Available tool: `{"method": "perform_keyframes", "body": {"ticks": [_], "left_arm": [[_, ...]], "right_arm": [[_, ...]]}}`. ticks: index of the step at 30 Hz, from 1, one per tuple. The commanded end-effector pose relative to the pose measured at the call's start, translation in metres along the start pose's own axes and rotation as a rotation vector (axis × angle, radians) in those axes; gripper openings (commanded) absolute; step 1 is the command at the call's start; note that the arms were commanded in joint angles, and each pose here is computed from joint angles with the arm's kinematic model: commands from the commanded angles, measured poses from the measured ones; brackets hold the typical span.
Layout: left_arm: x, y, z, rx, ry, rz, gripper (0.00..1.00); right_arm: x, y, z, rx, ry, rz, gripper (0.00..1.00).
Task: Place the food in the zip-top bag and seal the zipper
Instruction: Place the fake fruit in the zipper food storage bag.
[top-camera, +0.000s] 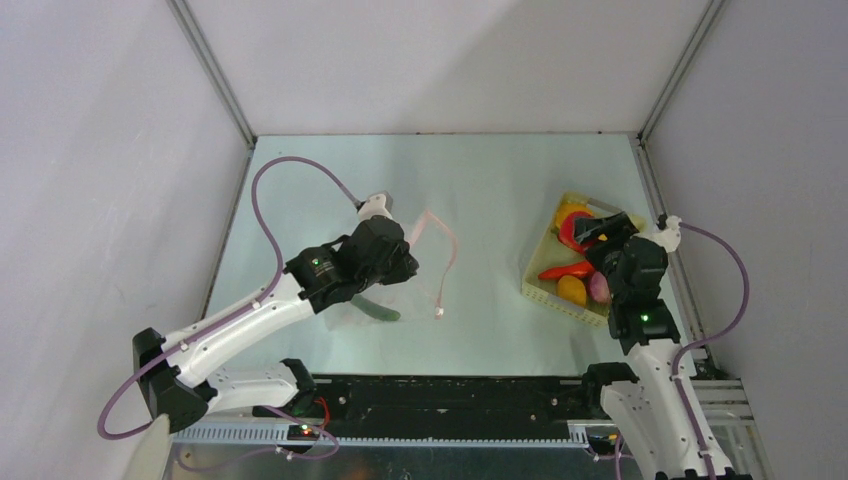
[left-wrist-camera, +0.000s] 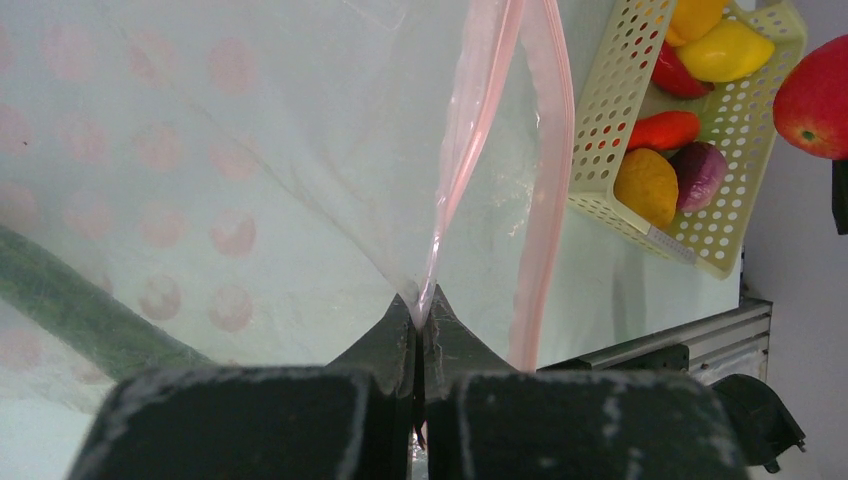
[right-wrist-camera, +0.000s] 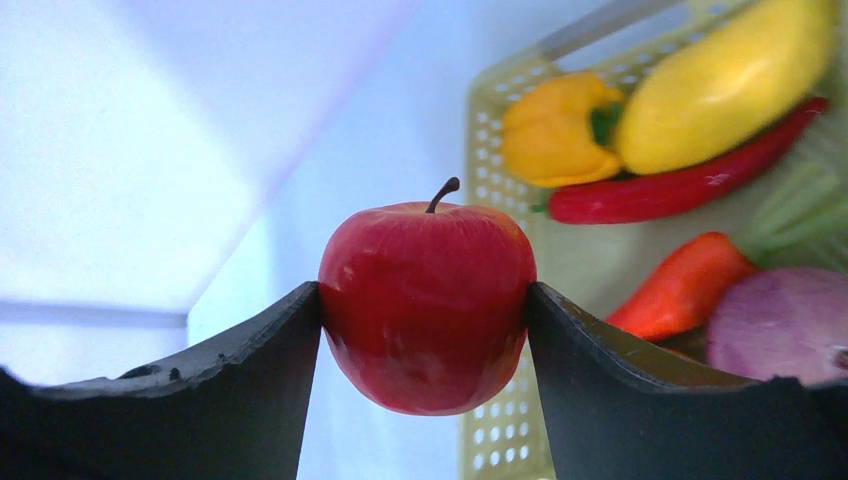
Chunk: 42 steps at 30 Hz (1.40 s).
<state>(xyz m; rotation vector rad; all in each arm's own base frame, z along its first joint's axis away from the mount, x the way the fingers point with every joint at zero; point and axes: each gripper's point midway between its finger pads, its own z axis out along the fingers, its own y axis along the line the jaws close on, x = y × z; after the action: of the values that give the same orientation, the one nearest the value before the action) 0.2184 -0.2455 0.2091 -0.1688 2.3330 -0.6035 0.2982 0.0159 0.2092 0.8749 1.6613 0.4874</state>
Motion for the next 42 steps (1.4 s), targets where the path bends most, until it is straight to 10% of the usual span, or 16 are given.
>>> {"method": "perform_keyframes", "body": {"ticks": [1, 15, 33, 42], "left_arm": [[-0.018, -0.019, -0.011, 0.072, -0.045, -0.014, 0.00], [-0.012, -0.024, -0.012, 0.115, -0.021, -0.009, 0.00], [-0.014, -0.030, -0.019, 0.161, -0.026, -0.012, 0.00], [-0.014, -0.032, -0.021, 0.182, -0.032, -0.007, 0.00]], "right_arm": [[0.020, 0.067, -0.029, -0.305, 0.151, -0.081, 0.47], [0.102, 0.231, -0.123, -0.895, 0.364, -0.248, 0.49], [0.172, 0.205, -0.089, -0.610, 0.397, -0.392, 0.53], [0.180, 0.216, -0.097, -0.638, 0.412, -0.404, 0.96]]}}
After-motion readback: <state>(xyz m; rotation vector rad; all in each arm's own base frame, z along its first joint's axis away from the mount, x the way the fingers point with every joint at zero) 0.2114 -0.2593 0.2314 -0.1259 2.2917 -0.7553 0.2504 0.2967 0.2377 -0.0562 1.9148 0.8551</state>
